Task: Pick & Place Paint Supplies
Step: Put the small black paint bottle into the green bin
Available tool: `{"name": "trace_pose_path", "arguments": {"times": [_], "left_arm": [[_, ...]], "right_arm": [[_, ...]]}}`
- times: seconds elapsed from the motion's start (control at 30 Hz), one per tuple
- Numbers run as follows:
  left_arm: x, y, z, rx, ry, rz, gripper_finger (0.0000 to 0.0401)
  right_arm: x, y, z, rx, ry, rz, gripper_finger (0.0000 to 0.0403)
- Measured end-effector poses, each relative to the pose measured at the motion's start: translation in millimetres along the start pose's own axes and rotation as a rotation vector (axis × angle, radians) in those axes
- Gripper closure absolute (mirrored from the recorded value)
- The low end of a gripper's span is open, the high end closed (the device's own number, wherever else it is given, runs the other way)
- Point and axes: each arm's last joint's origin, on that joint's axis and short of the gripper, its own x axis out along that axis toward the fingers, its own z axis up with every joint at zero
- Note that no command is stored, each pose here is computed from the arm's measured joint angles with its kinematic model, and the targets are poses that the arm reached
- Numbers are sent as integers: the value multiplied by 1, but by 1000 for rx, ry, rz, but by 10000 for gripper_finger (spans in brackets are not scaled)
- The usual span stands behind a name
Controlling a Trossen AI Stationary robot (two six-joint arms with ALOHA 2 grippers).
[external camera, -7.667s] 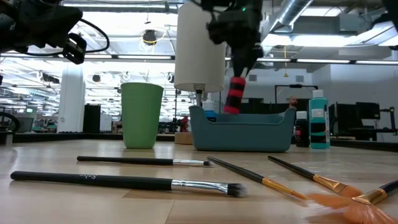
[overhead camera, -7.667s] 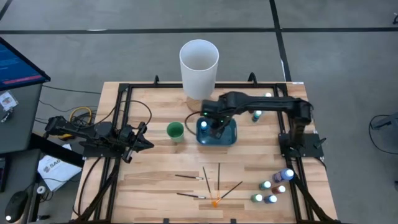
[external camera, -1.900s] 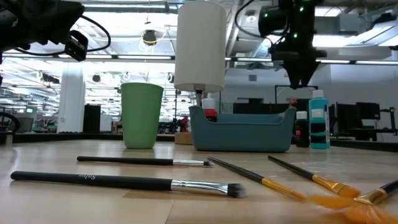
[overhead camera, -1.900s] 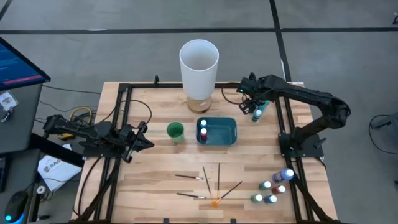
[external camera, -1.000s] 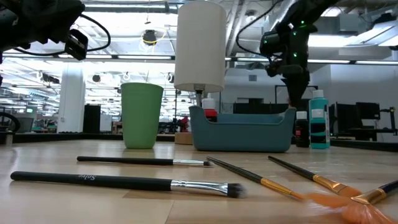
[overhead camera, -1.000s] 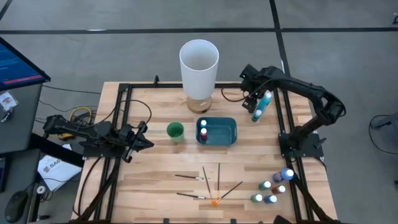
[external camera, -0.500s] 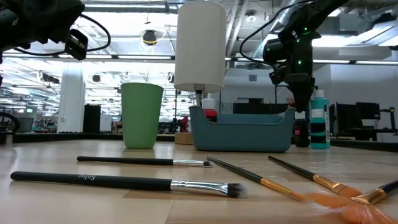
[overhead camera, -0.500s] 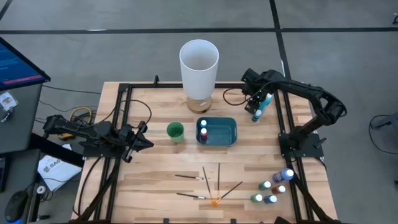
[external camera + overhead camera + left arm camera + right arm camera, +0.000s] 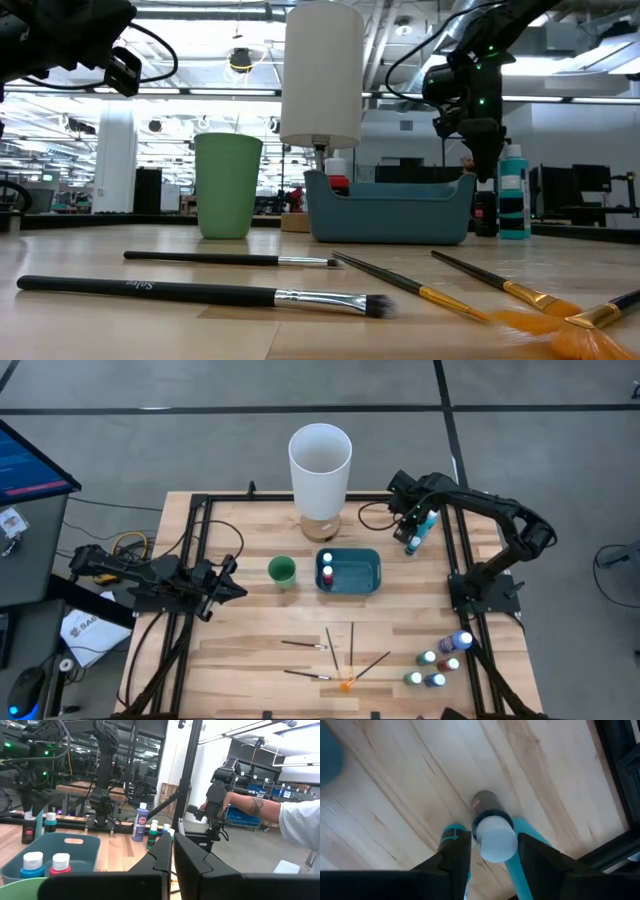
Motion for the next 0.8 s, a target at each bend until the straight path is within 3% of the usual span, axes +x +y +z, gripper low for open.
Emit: {"name": "trace_pose_path", "arguments": {"times": [0.33,0.8], "left_arm": [[0,0,0,0,0,0,393],[0,0,0,0,0,0,393]], "right_arm": [[0,-1,3,7,-28,-11,206],[20,2,-6,-4,0,-9,209]]}}
